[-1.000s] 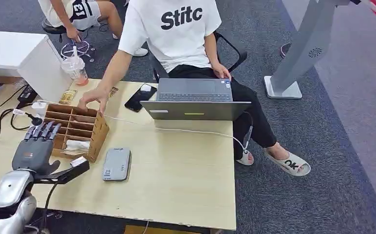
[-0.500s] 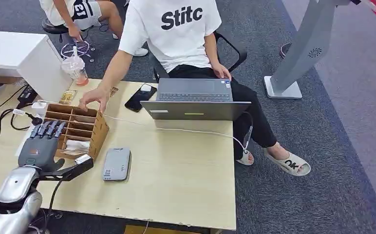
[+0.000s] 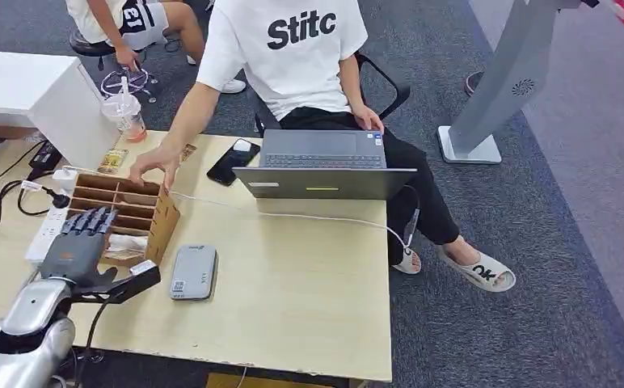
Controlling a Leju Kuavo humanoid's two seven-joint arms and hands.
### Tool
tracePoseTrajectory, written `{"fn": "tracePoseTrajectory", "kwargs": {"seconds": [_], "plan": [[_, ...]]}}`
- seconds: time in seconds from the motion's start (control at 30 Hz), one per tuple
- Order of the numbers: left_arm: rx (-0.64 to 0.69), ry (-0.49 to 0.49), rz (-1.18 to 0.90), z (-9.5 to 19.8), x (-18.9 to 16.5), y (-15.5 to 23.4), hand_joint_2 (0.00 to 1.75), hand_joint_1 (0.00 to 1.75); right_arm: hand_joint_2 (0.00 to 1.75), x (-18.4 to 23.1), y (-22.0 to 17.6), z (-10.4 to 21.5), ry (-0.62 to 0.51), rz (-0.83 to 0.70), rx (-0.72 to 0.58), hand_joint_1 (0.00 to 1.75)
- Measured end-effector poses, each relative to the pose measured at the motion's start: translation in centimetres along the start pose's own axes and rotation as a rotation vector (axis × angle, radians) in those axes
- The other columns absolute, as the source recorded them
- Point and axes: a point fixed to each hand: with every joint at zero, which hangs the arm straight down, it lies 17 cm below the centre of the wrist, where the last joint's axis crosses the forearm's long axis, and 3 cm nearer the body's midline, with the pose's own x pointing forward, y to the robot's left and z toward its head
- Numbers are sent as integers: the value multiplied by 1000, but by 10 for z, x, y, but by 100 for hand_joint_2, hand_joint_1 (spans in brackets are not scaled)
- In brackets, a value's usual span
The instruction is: Pass the card to the sensor for recognition and then transmit it.
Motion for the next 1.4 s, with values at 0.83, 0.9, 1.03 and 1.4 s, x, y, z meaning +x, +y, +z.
{"fn": "tracePoseTrajectory", "kwargs": {"seconds": [0.83,0.9,1.03,1.4], "plan": [[5,-1,29,0,1,0,175,175,175,1,0,0,-5,9,1,0],[8,-1,28,0,1,1,175,175,175,1,0,0,-5,10,1,0],[11,0,27,0,1,1,175,175,175,1,0,0,-5,10,1,0],[26,0,24,0,1,4,175,175,175,1,0,0,-5,12,1,0]]}}
